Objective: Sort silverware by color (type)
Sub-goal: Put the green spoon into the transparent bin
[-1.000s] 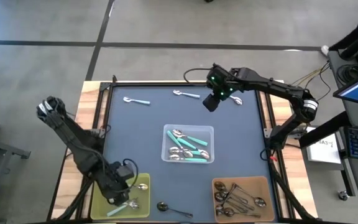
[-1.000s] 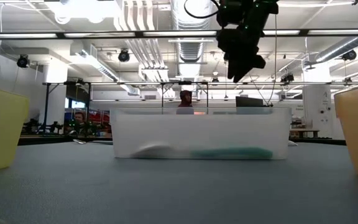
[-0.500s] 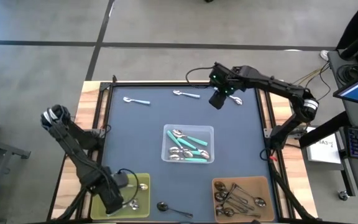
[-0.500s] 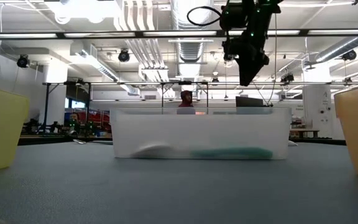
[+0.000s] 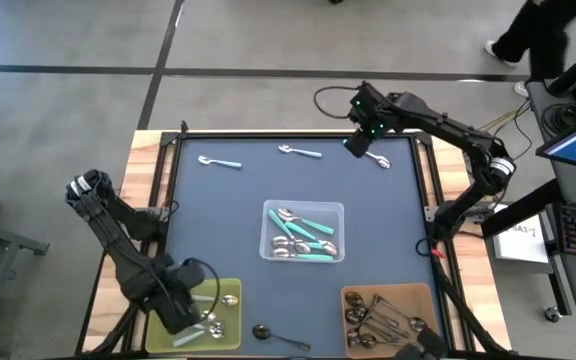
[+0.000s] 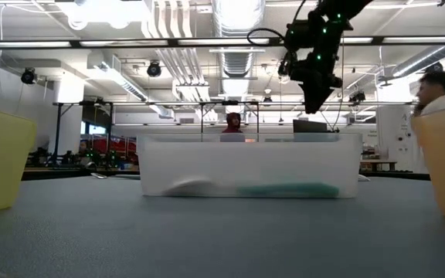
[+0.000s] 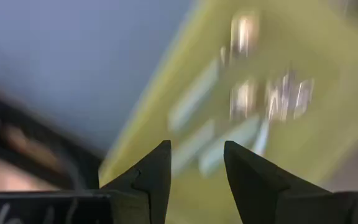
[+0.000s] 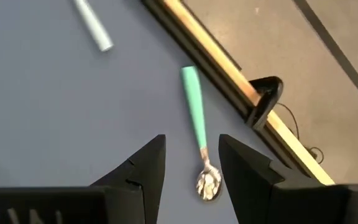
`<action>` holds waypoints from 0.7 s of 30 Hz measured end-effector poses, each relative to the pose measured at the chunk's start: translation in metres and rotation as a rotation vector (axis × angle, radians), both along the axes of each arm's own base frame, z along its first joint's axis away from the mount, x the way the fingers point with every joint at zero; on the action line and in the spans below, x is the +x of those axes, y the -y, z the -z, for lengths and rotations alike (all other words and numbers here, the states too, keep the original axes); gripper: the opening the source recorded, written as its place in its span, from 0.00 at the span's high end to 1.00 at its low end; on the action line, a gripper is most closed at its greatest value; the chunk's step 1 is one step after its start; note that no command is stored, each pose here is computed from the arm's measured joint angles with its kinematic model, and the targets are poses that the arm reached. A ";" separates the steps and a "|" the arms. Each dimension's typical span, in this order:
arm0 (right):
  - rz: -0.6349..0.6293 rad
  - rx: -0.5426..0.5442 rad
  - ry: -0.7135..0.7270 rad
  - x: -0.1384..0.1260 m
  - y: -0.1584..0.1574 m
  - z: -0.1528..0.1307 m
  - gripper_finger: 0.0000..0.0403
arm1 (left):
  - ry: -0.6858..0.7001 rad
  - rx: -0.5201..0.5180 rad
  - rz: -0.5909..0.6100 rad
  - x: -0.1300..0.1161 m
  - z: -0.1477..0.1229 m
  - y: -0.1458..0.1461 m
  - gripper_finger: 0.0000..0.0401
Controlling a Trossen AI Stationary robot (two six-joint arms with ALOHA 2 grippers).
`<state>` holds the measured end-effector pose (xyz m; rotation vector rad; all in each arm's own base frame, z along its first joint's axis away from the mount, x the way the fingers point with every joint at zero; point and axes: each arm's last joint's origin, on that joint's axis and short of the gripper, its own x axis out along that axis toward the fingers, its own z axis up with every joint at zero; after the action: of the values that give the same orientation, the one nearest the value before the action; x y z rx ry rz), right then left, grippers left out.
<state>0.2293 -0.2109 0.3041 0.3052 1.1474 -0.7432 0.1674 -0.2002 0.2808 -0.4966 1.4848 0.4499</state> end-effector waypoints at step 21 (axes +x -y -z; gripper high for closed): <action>0.067 0.405 -0.203 -0.031 0.085 0.141 0.68 | 0.186 0.441 -0.381 0.083 -0.003 -0.145 0.68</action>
<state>0.1982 -0.2963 0.1631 0.6210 1.4868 -0.6047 0.2508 -0.0551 0.2842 -0.4524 1.0683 0.9788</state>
